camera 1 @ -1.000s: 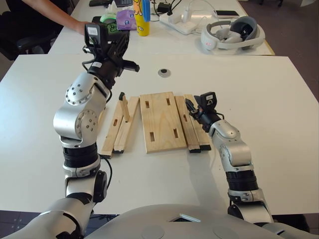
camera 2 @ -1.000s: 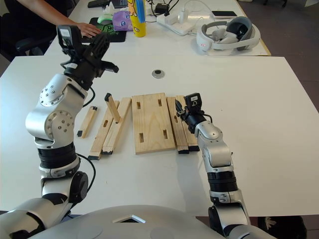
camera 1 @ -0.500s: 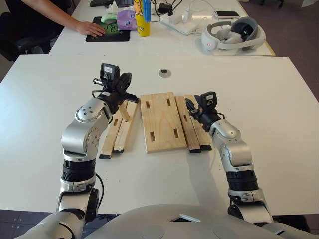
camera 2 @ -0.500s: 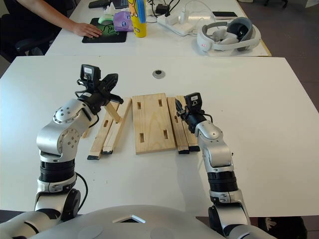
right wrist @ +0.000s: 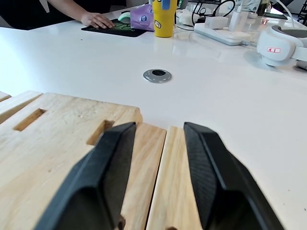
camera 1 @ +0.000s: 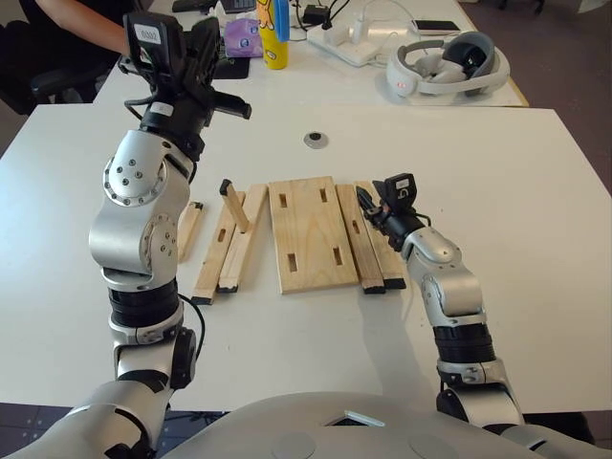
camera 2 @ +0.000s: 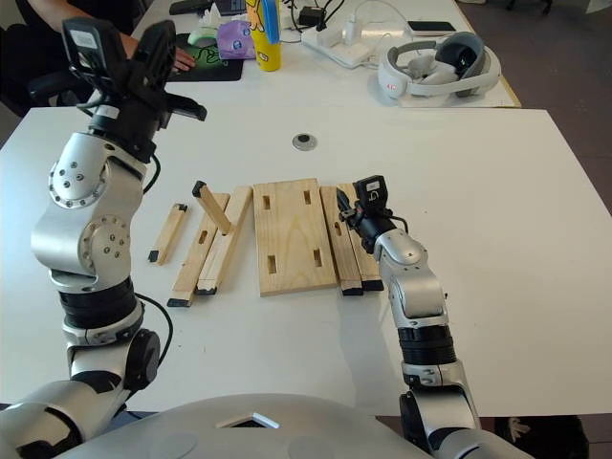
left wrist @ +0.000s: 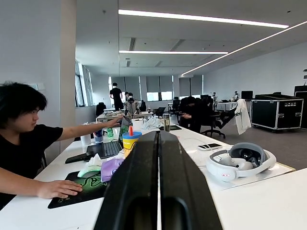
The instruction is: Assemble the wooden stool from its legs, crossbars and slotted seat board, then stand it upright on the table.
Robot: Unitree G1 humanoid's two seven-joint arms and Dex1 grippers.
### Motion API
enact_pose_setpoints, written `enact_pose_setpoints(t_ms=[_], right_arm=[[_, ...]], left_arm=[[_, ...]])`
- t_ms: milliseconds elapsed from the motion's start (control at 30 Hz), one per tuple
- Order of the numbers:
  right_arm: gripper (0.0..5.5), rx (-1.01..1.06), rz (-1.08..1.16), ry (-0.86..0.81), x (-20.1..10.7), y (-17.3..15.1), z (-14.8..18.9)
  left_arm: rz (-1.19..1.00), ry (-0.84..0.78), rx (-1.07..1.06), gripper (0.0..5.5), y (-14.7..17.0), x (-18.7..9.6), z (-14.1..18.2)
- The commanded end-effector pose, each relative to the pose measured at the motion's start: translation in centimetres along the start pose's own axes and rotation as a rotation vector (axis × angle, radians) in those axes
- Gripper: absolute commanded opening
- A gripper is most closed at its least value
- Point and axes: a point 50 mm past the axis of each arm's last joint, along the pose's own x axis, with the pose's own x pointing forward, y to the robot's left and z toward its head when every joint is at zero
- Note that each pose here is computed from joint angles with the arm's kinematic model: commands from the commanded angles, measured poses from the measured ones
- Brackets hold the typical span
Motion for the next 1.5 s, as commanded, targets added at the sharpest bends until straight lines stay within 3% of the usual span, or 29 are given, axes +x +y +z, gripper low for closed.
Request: enact_pose_setpoints(t_ms=[33,67,133,533,667,767,900,1000,1200,1300,1500], right_arm=[[1.83,-0.001,0.002,-0.014,0.1,0.2,0.3],[1.83,-0.002,0.008,-0.014,0.1,0.3,0.4],[1.83,-0.002,0.01,-0.015,0.1,0.3,0.4],[1.83,0.001,0.006,-0.013,0.2,0.3,0.3],[1.83,0.004,-0.006,-0.013,0.1,0.2,0.1],[1.83,0.008,-0.013,-0.008,0.0,0.2,-0.2],[1.83,0.011,-0.027,-0.004,-0.3,0.1,-0.6],[1.83,0.01,-0.05,-0.007,-0.7,-0.3,-0.7],[1.83,0.016,-0.115,-0.027,-1.3,-1.2,-0.5],[1.83,0.012,-0.13,-0.052,-1.4,-1.4,0.1],[1.83,0.009,-0.161,-0.064,-1.7,-2.0,0.5]], left_arm=[[-0.111,0.445,-0.011,0.01,-1.5,-2.7,-7.8],[-0.152,0.563,0.001,0.01,-2.0,-3.9,-9.5],[-0.133,0.628,-0.041,0.01,-2.1,-5.1,-10.8],[-0.046,0.186,-0.121,0.01,-1.6,-1.2,-4.5],[0.085,0.025,0.027,0.01,0.8,-1.2,-1.9],[0.192,-0.002,0.151,0.01,3.1,-1.8,-1.2],[0.205,0.088,0.216,0.27,4.8,-3.5,-2.7],[0.148,0.071,0.051,0.81,6.3,-5.0,-2.5],[0.084,0.204,-0.216,1.64,12.8,-3.6,-1.5],[-0.094,0.42,-0.421,2.03,12.7,-4.2,-3.0],[-0.461,0.837,-0.384,2.84,11.5,-8.7,-4.2]])
